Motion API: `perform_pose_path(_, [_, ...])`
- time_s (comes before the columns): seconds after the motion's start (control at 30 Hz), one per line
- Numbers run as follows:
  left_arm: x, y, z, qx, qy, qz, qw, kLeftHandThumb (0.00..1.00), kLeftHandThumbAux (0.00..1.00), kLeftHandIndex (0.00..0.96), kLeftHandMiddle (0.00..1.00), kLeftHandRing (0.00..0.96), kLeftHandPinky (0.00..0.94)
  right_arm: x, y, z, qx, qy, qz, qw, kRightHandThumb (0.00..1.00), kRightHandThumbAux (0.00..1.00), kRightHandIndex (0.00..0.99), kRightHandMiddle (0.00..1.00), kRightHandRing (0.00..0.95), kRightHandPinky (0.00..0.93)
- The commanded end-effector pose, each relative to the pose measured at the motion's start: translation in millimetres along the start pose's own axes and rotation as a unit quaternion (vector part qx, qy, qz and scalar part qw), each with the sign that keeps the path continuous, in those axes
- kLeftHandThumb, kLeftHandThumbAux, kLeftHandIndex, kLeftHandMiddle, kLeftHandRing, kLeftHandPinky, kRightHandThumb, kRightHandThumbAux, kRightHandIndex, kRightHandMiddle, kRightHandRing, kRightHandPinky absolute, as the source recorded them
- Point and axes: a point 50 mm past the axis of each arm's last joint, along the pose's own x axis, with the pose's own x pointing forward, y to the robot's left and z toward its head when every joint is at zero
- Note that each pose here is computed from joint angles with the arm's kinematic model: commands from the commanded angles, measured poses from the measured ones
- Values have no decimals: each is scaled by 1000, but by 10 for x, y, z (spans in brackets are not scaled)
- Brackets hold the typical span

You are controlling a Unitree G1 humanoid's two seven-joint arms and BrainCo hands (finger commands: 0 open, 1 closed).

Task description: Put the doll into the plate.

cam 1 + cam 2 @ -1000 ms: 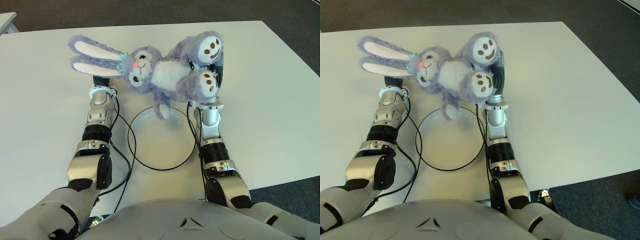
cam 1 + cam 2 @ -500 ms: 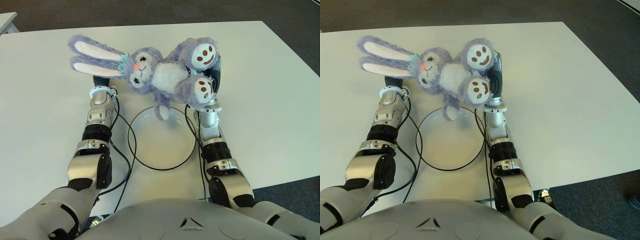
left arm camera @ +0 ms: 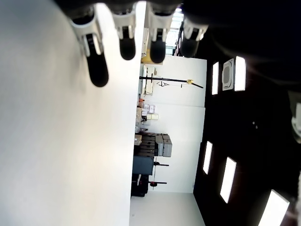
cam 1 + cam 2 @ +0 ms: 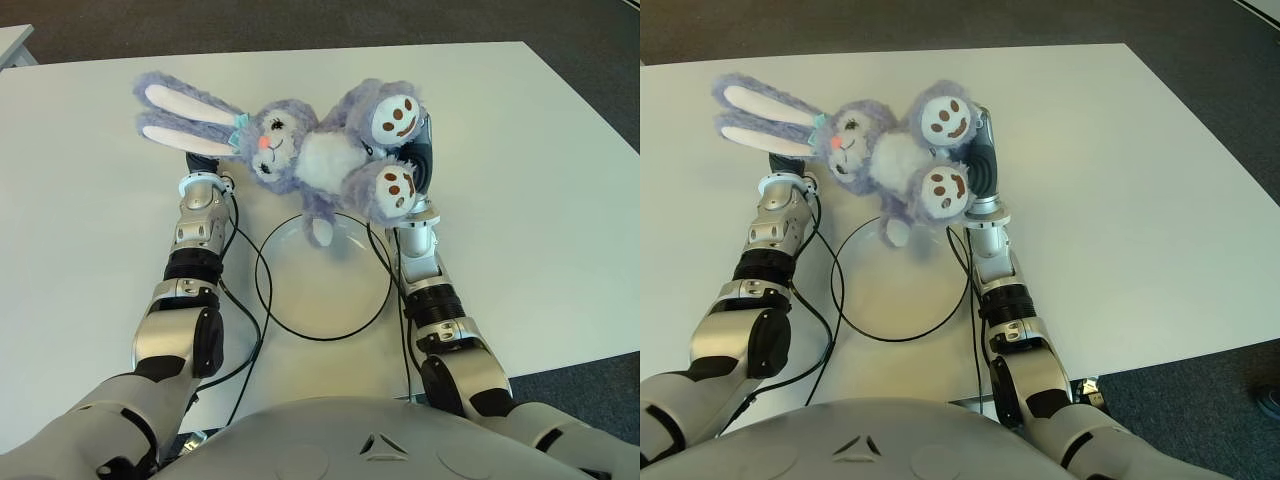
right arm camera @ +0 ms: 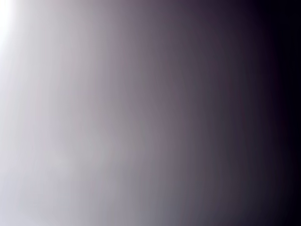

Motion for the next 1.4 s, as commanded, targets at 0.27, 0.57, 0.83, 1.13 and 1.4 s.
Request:
perform_pose_path(0.27, [-44, 48, -193, 12, 42, 5, 999, 0, 397, 0, 92, 59, 0, -58, 9, 20, 29, -2, 1, 1000, 714, 713, 435, 837, 849, 873])
perform_pose_path(0.57, [-41, 51, -198, 8, 43, 6, 999, 0, 398, 0, 91, 58, 0, -23, 3, 28, 31, -5, 9, 999, 715, 712, 434, 836, 844, 876])
perform_pose_path(0.83, [-43, 53, -202, 10, 43, 6, 999, 0, 402, 0, 97, 66, 0, 32, -14, 37, 33, -12, 0, 999, 716, 711, 434, 837, 844, 875])
perform_pose_path(1.13, [-36, 56, -207, 13, 46, 7, 999, 0, 406, 0, 96, 65, 0, 86, -2, 57, 47, -31, -25, 998, 719, 711, 434, 835, 839, 851])
perform_pose_path(1.4, [-34, 53, -209, 10, 49, 8, 999, 0, 404, 0, 90, 57, 0, 108, -3, 75, 25, -49, -39, 998, 718, 710, 435, 830, 828, 843])
